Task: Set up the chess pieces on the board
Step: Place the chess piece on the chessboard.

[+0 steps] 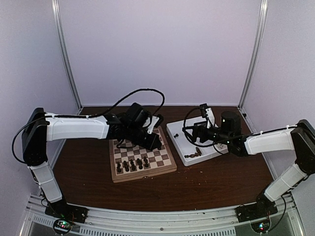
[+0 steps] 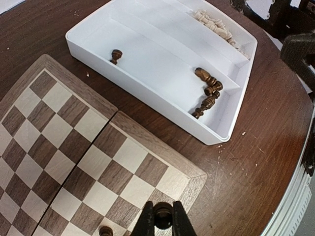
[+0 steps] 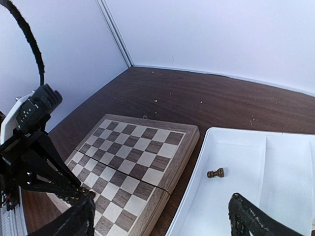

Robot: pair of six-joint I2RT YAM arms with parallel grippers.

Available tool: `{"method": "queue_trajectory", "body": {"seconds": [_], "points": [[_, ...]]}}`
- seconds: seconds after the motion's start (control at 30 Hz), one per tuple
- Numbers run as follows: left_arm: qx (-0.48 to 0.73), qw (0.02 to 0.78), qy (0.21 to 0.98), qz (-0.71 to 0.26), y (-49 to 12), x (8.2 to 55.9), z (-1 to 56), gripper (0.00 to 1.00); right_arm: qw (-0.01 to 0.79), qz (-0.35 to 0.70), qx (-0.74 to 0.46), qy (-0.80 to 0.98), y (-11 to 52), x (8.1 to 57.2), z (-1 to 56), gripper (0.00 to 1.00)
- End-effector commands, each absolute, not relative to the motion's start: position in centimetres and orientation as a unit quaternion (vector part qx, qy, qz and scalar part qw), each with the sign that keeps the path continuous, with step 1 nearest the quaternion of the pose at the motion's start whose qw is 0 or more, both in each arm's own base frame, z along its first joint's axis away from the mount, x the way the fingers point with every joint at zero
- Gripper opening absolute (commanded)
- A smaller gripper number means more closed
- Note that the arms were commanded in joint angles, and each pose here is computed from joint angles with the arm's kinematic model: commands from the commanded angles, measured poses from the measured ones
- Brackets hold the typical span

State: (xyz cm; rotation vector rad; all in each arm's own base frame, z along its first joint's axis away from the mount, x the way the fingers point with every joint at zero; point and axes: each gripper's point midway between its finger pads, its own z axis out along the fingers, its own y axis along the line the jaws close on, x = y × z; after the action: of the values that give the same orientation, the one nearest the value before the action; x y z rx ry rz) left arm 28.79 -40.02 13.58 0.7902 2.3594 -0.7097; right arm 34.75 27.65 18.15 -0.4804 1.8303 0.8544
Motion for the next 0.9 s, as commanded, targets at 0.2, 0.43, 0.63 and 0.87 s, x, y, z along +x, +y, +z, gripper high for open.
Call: {"method": "queue_trajectory", "body": {"seconds": [0.2, 0.43, 0.63, 0.87], "points": [[0.308, 0.27, 0.88, -0.239, -39.4, 28.4, 12.0, 0.0, 0.525, 0.358, -0.166, 0.754, 26.7, 36.0, 18.9, 1.0], [0.312, 0.258, 0.887, -0.222, -38.8, 28.3, 10.4, 0.0, 0.528, 0.352, -0.165, 0.755, 26.4, 36.1, 18.9, 1.0], [0.312, 0.247, 0.893, -0.211, -38.3, 28.1, 9.0, 0.0, 0.526, 0.353, -0.168, 0.755, 26.5, 36.1, 18.9, 1.0], [0.313, 0.245, 0.897, -0.192, -38.0, 28.4, 7.6, 0.0, 0.524, 0.356, -0.17, 0.754, 26.6, 36.0, 18.8, 1.0]]}}
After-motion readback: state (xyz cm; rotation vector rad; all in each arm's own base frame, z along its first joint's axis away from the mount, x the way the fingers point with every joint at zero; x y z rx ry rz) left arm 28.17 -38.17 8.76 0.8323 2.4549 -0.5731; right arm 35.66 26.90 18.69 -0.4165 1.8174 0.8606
